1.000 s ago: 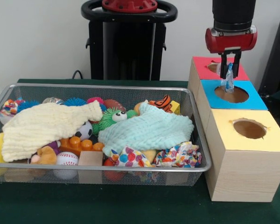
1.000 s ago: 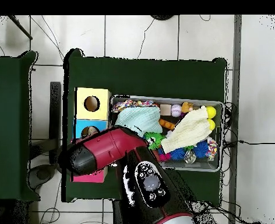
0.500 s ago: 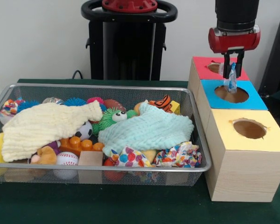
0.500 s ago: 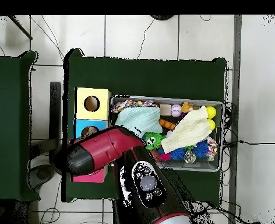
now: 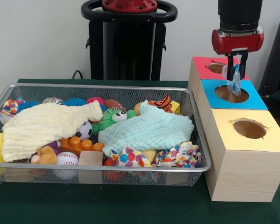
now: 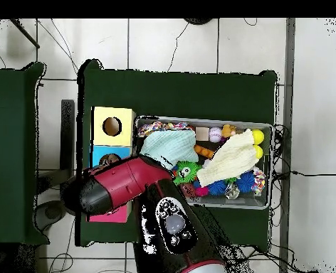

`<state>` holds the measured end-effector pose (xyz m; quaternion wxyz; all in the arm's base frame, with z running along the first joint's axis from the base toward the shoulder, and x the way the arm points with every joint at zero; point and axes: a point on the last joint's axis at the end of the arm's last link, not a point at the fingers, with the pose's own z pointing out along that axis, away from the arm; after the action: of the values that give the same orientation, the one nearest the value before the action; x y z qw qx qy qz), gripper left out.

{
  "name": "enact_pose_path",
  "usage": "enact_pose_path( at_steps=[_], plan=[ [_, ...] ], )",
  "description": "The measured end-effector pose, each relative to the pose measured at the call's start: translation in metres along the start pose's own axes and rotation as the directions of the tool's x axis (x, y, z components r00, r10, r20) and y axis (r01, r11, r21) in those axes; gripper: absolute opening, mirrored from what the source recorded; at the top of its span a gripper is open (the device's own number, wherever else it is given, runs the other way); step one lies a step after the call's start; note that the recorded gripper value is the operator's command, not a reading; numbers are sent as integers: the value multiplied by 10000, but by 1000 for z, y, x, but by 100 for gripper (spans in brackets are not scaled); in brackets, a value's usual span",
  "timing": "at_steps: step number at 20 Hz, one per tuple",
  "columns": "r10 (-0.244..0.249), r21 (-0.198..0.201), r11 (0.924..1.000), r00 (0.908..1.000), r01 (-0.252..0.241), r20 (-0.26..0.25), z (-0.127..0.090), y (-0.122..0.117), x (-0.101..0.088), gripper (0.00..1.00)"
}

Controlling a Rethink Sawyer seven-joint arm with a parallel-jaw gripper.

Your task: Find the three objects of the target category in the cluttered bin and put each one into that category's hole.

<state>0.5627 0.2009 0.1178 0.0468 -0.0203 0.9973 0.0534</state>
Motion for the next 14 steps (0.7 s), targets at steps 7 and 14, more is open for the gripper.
enact_pose_path(
  at_steps=[7, 14],
  plan=[
    [-54, 85, 10000, 9994, 51, 336, 5, 4, -2, 0],
    [-53, 244, 9997, 9986, 40, 519, 9, 3, -5, 0]
  ],
)
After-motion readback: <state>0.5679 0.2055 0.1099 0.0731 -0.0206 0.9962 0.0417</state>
